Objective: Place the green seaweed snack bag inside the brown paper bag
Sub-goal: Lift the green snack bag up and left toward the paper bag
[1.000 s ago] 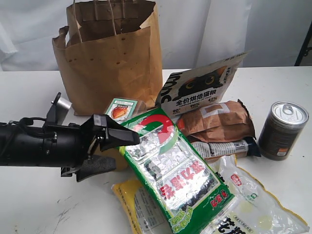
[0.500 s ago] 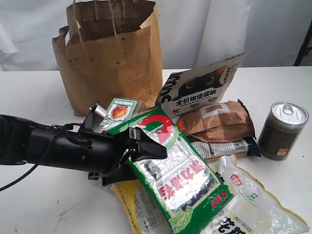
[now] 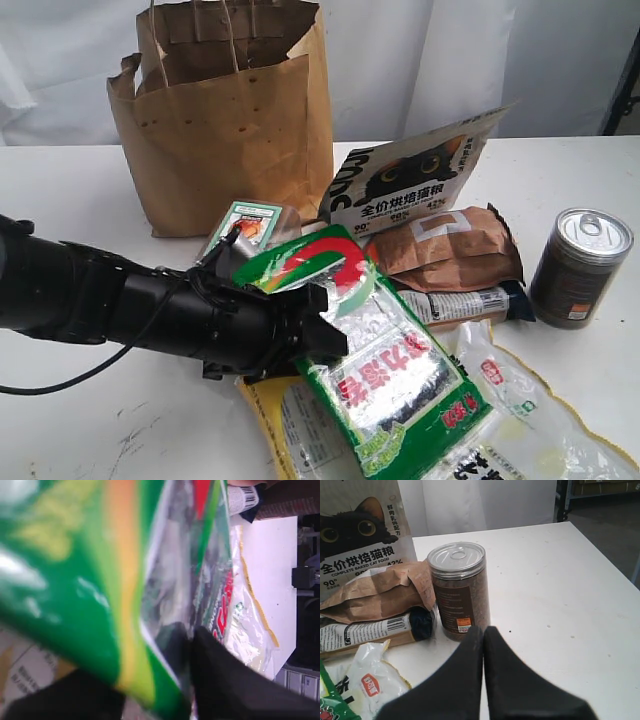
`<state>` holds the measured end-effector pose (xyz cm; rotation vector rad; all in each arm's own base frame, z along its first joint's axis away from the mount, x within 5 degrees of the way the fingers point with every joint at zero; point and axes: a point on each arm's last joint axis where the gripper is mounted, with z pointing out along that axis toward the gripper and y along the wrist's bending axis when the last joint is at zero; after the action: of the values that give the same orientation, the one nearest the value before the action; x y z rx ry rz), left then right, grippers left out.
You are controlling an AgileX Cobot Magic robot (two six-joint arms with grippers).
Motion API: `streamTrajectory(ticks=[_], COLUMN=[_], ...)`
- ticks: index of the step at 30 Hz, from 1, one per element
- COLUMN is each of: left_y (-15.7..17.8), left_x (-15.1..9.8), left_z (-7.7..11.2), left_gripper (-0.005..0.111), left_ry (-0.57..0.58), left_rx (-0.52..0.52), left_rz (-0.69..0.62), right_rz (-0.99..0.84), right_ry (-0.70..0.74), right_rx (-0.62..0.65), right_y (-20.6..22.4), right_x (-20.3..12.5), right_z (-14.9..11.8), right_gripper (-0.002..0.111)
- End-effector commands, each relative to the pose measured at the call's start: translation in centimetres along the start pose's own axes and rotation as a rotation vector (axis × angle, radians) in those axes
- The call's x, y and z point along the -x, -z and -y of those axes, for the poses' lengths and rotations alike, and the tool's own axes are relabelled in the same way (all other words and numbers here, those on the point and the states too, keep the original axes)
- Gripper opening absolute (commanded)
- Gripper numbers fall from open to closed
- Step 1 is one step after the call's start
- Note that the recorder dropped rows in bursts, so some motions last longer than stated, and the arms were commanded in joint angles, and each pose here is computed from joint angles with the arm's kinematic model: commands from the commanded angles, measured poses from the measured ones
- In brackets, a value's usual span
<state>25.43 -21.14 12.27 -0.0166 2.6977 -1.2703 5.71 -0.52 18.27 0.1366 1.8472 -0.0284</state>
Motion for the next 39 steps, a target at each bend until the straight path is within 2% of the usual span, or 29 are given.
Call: streamTrajectory(ticks=[1, 6, 10, 13, 18, 21, 25, 28, 30, 34, 37, 39], left_y=[-0.4, -0.3, 1.5, 4.9, 8.0, 9.8, 15.5, 22.0, 25.1, 29.4, 32.2, 34.0], left_x=[0.0, -0.1, 0.0, 0.0, -0.3, -0.2, 0.0, -0.4, -0.9, -1.8, -1.6, -1.1], left_z=[-0.2, 0.2, 2.6, 5.9, 8.6, 9.4, 10.3, 10.6, 10.6, 10.5, 11.9, 12.6], left_gripper=[0.0, 0.0, 0.0, 0.0, 0.0, 0.0, 0.0, 0.0, 0.0, 0.0, 0.0, 0.0], left_ry=[0.021, 0.009, -0.067, -0.164, -0.236, -0.271, -0.375, -0.461, -0.474, -0.503, -0.559, -0.595], left_rx=[0.006, -0.018, -0.094, -0.175, -0.237, -0.225, -0.206, -0.173, -0.156, -0.104, -0.102, -0.04], left_rz=[-0.004, -0.012, 0.019, 0.103, 0.183, 0.253, 0.407, 0.624, 0.751, 0.923, 0.99, 1.059], right_rz=[0.011, 0.011, 0.011, 0.011, 0.011, 0.011, 0.011, 0.011, 0.011, 0.011, 0.011, 0.011], right_ry=[-0.003, -0.003, -0.003, -0.003, -0.003, -0.003, -0.003, -0.003, -0.003, -0.003, -0.003, -0.003], right_rx=[0.002, 0.002, 0.002, 0.002, 0.002, 0.002, 0.002, 0.002, 0.002, 0.002, 0.002, 0.002], right_y=[0.0, 0.0, 0.0, 0.0, 0.0, 0.0, 0.0, 0.0, 0.0, 0.0, 0.0, 0.0], right_x=[0.0, 0.0, 0.0, 0.0, 0.0, 0.0, 0.0, 0.0, 0.0, 0.0, 0.0, 0.0], right_z=[0.0, 0.0, 0.0, 0.0, 0.0, 0.0, 0.0, 0.0, 0.0, 0.0, 0.0, 0.0], right_gripper=[0.0, 0.0, 0.0, 0.0, 0.0, 0.0, 0.0, 0.0, 0.0, 0.0, 0.0, 0.0])
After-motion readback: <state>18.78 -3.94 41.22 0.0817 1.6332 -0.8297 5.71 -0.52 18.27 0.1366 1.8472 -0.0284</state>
